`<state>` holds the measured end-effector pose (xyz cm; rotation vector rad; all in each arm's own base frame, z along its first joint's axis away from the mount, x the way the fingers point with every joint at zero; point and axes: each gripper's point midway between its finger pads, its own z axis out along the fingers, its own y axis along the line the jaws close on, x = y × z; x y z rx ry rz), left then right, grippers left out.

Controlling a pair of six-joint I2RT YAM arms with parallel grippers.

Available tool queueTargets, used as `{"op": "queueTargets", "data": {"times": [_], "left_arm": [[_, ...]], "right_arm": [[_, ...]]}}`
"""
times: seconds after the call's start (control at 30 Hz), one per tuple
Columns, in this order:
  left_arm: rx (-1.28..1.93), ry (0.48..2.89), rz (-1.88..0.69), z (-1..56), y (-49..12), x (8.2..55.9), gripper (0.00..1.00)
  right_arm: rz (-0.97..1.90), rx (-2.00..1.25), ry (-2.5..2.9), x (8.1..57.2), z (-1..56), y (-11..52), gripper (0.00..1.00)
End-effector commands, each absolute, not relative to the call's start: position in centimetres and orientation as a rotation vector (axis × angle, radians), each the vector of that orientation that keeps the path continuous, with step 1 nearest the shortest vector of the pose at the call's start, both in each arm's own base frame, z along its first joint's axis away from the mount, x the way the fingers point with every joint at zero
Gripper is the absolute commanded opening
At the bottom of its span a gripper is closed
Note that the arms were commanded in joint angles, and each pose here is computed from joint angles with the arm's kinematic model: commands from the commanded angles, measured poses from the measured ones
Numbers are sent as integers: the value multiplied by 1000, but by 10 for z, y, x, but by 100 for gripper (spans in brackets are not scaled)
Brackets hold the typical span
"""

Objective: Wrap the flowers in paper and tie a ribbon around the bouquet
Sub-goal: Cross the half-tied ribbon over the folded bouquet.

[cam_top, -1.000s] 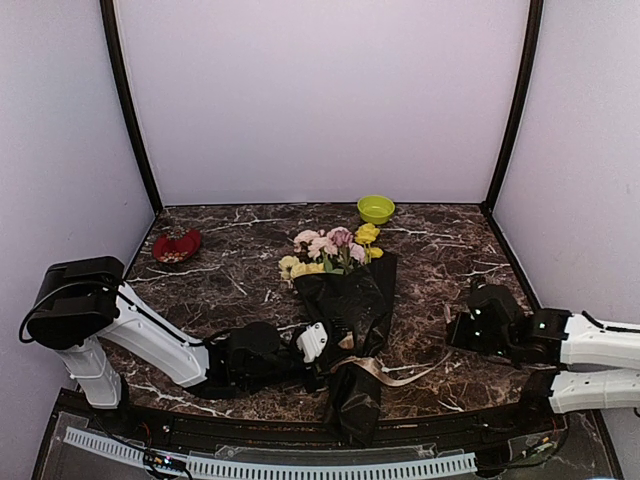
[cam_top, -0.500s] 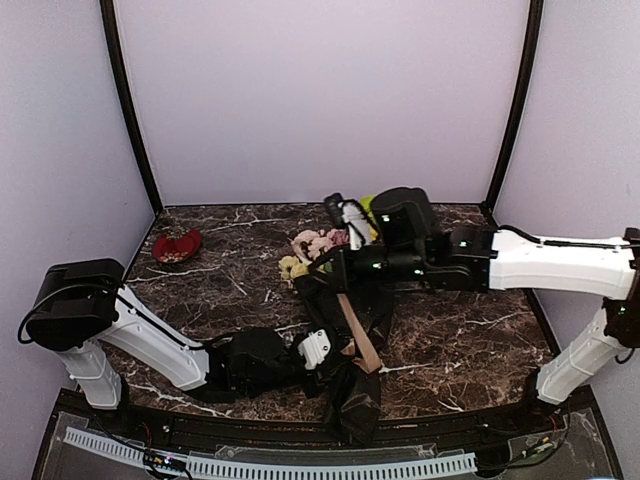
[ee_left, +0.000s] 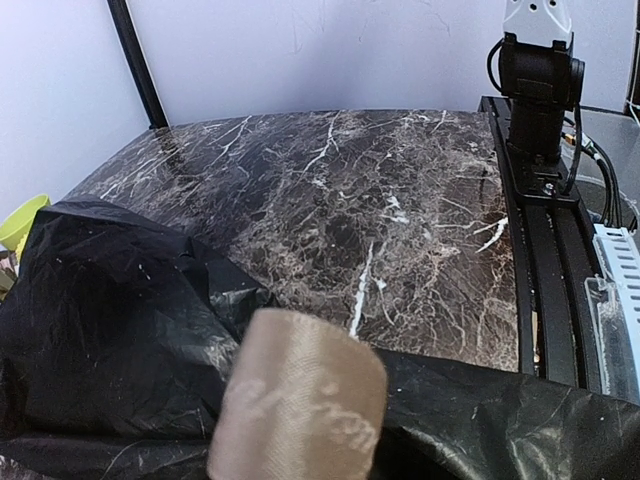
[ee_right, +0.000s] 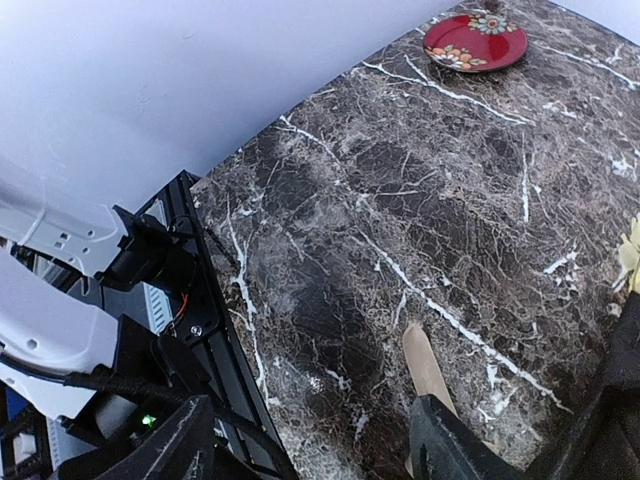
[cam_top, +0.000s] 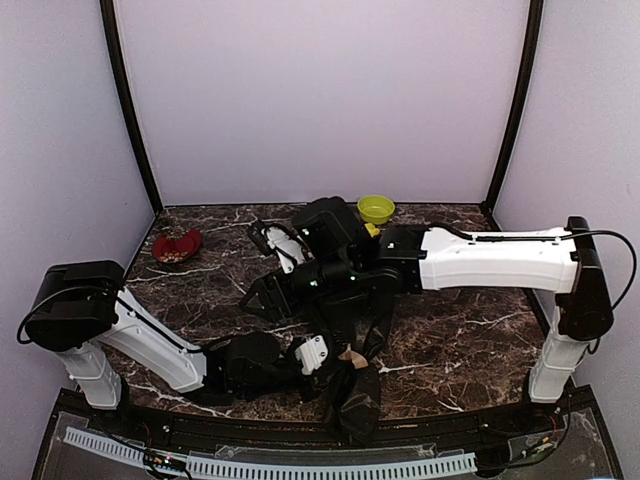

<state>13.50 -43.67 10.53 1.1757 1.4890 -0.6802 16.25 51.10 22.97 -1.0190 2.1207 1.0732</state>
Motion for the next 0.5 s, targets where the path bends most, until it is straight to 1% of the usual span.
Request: {"op": "queueTargets", "data": {"times": [0.0,0.13,0.23,0.33,0.37,0.47], "left_arm": [[1131,1442,-695,126,-434,134,0],[1112,1431,-731,132,-432,131,0],[1107,1425,-751,133,-431,129,0],[1112,1436,-753,132,-433,129,0],[1111,1439,-755,132,-433,130,0],[1102,1447,-774,133,-432,129,0]], "right_arm": [[1096,-1137,1980,157,269,510,68],[1073,-1147,1876,167,299,479,68],[1147,-1151,1876,167,293,441,67],[1234,-1173,1847,157,282,411,64],[1228,-1197,1873,151,264,401,62],[1289,-1273,1849,125,241,382,60]]}}
